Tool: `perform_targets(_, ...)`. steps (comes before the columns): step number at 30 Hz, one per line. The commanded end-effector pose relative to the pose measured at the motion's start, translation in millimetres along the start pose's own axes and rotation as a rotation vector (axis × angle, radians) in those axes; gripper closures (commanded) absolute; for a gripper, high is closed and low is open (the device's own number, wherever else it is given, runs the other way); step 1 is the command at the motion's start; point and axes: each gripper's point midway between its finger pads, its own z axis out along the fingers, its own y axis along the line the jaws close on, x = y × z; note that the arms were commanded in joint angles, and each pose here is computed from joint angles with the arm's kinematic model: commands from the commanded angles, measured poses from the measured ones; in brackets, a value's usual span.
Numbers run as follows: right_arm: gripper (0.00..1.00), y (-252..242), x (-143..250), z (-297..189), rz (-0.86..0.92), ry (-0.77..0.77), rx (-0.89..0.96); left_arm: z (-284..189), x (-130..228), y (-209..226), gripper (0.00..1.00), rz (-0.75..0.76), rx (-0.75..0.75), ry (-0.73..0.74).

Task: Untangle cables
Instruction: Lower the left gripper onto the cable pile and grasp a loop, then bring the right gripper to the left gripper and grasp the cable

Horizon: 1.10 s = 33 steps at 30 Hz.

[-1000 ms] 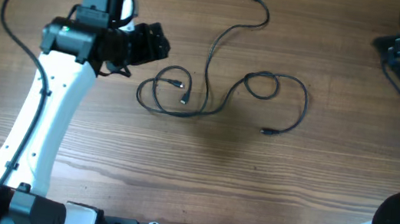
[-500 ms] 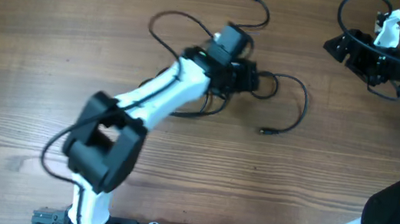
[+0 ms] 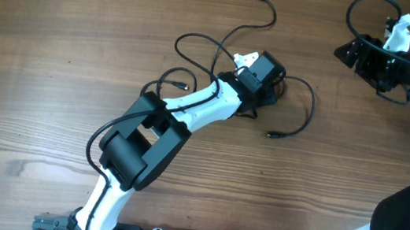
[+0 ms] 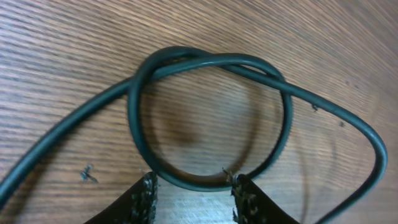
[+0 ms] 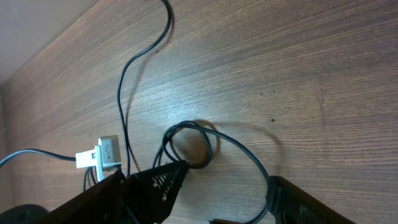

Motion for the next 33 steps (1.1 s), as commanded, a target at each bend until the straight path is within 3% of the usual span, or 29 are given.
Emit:
perform_targets(1, 0.23, -5, 3, 4, 0.011, 0.009, 0.016, 10, -14, 18, 0.60, -0.014, -0.075, -0.086)
perform_targets(4, 0.23, -5, 2, 4, 0.010, 0.008, 0.016, 10, -25, 27, 0.60, -0.013, -0.121, -0.158)
perform_targets(8, 0.23, -5, 2, 4, 0.010, 0.008, 0.016, 28, -15, 41, 0.62, -0.009, -0.152, -0.131)
perform_targets(13, 0.22, -5, 2, 4, 0.010, 0.009, 0.016, 29, -14, 41, 0.95, -0.004, -0.151, -0.124)
perform_targets(19, 0.23, 14, 5, 4, -0.128, 0.018, -0.084, -35, -31, 21, 0.96, 0.200, -0.145, -0.117)
perform_targets(21, 0.25, 29, 7, 3, -0.217, 0.020, -0.167, -80, -33, -7, 0.96, 0.343, -0.040, -0.077)
perform_targets(25, 0.27, 65, 13, -9, -0.374, 0.005, -0.384, -173, -20, -54, 0.96, 0.580, 0.320, 0.054)
perform_targets(27, 0.29, 79, 15, -17, -0.406, -0.004, -0.473, -202, -23, -51, 0.96, 0.615, 0.418, 0.093)
perform_targets(33, 0.38, 105, 32, -26, -0.485, 0.013, -0.607, -218, -43, -16, 0.96, 0.552, 0.477, 0.173)
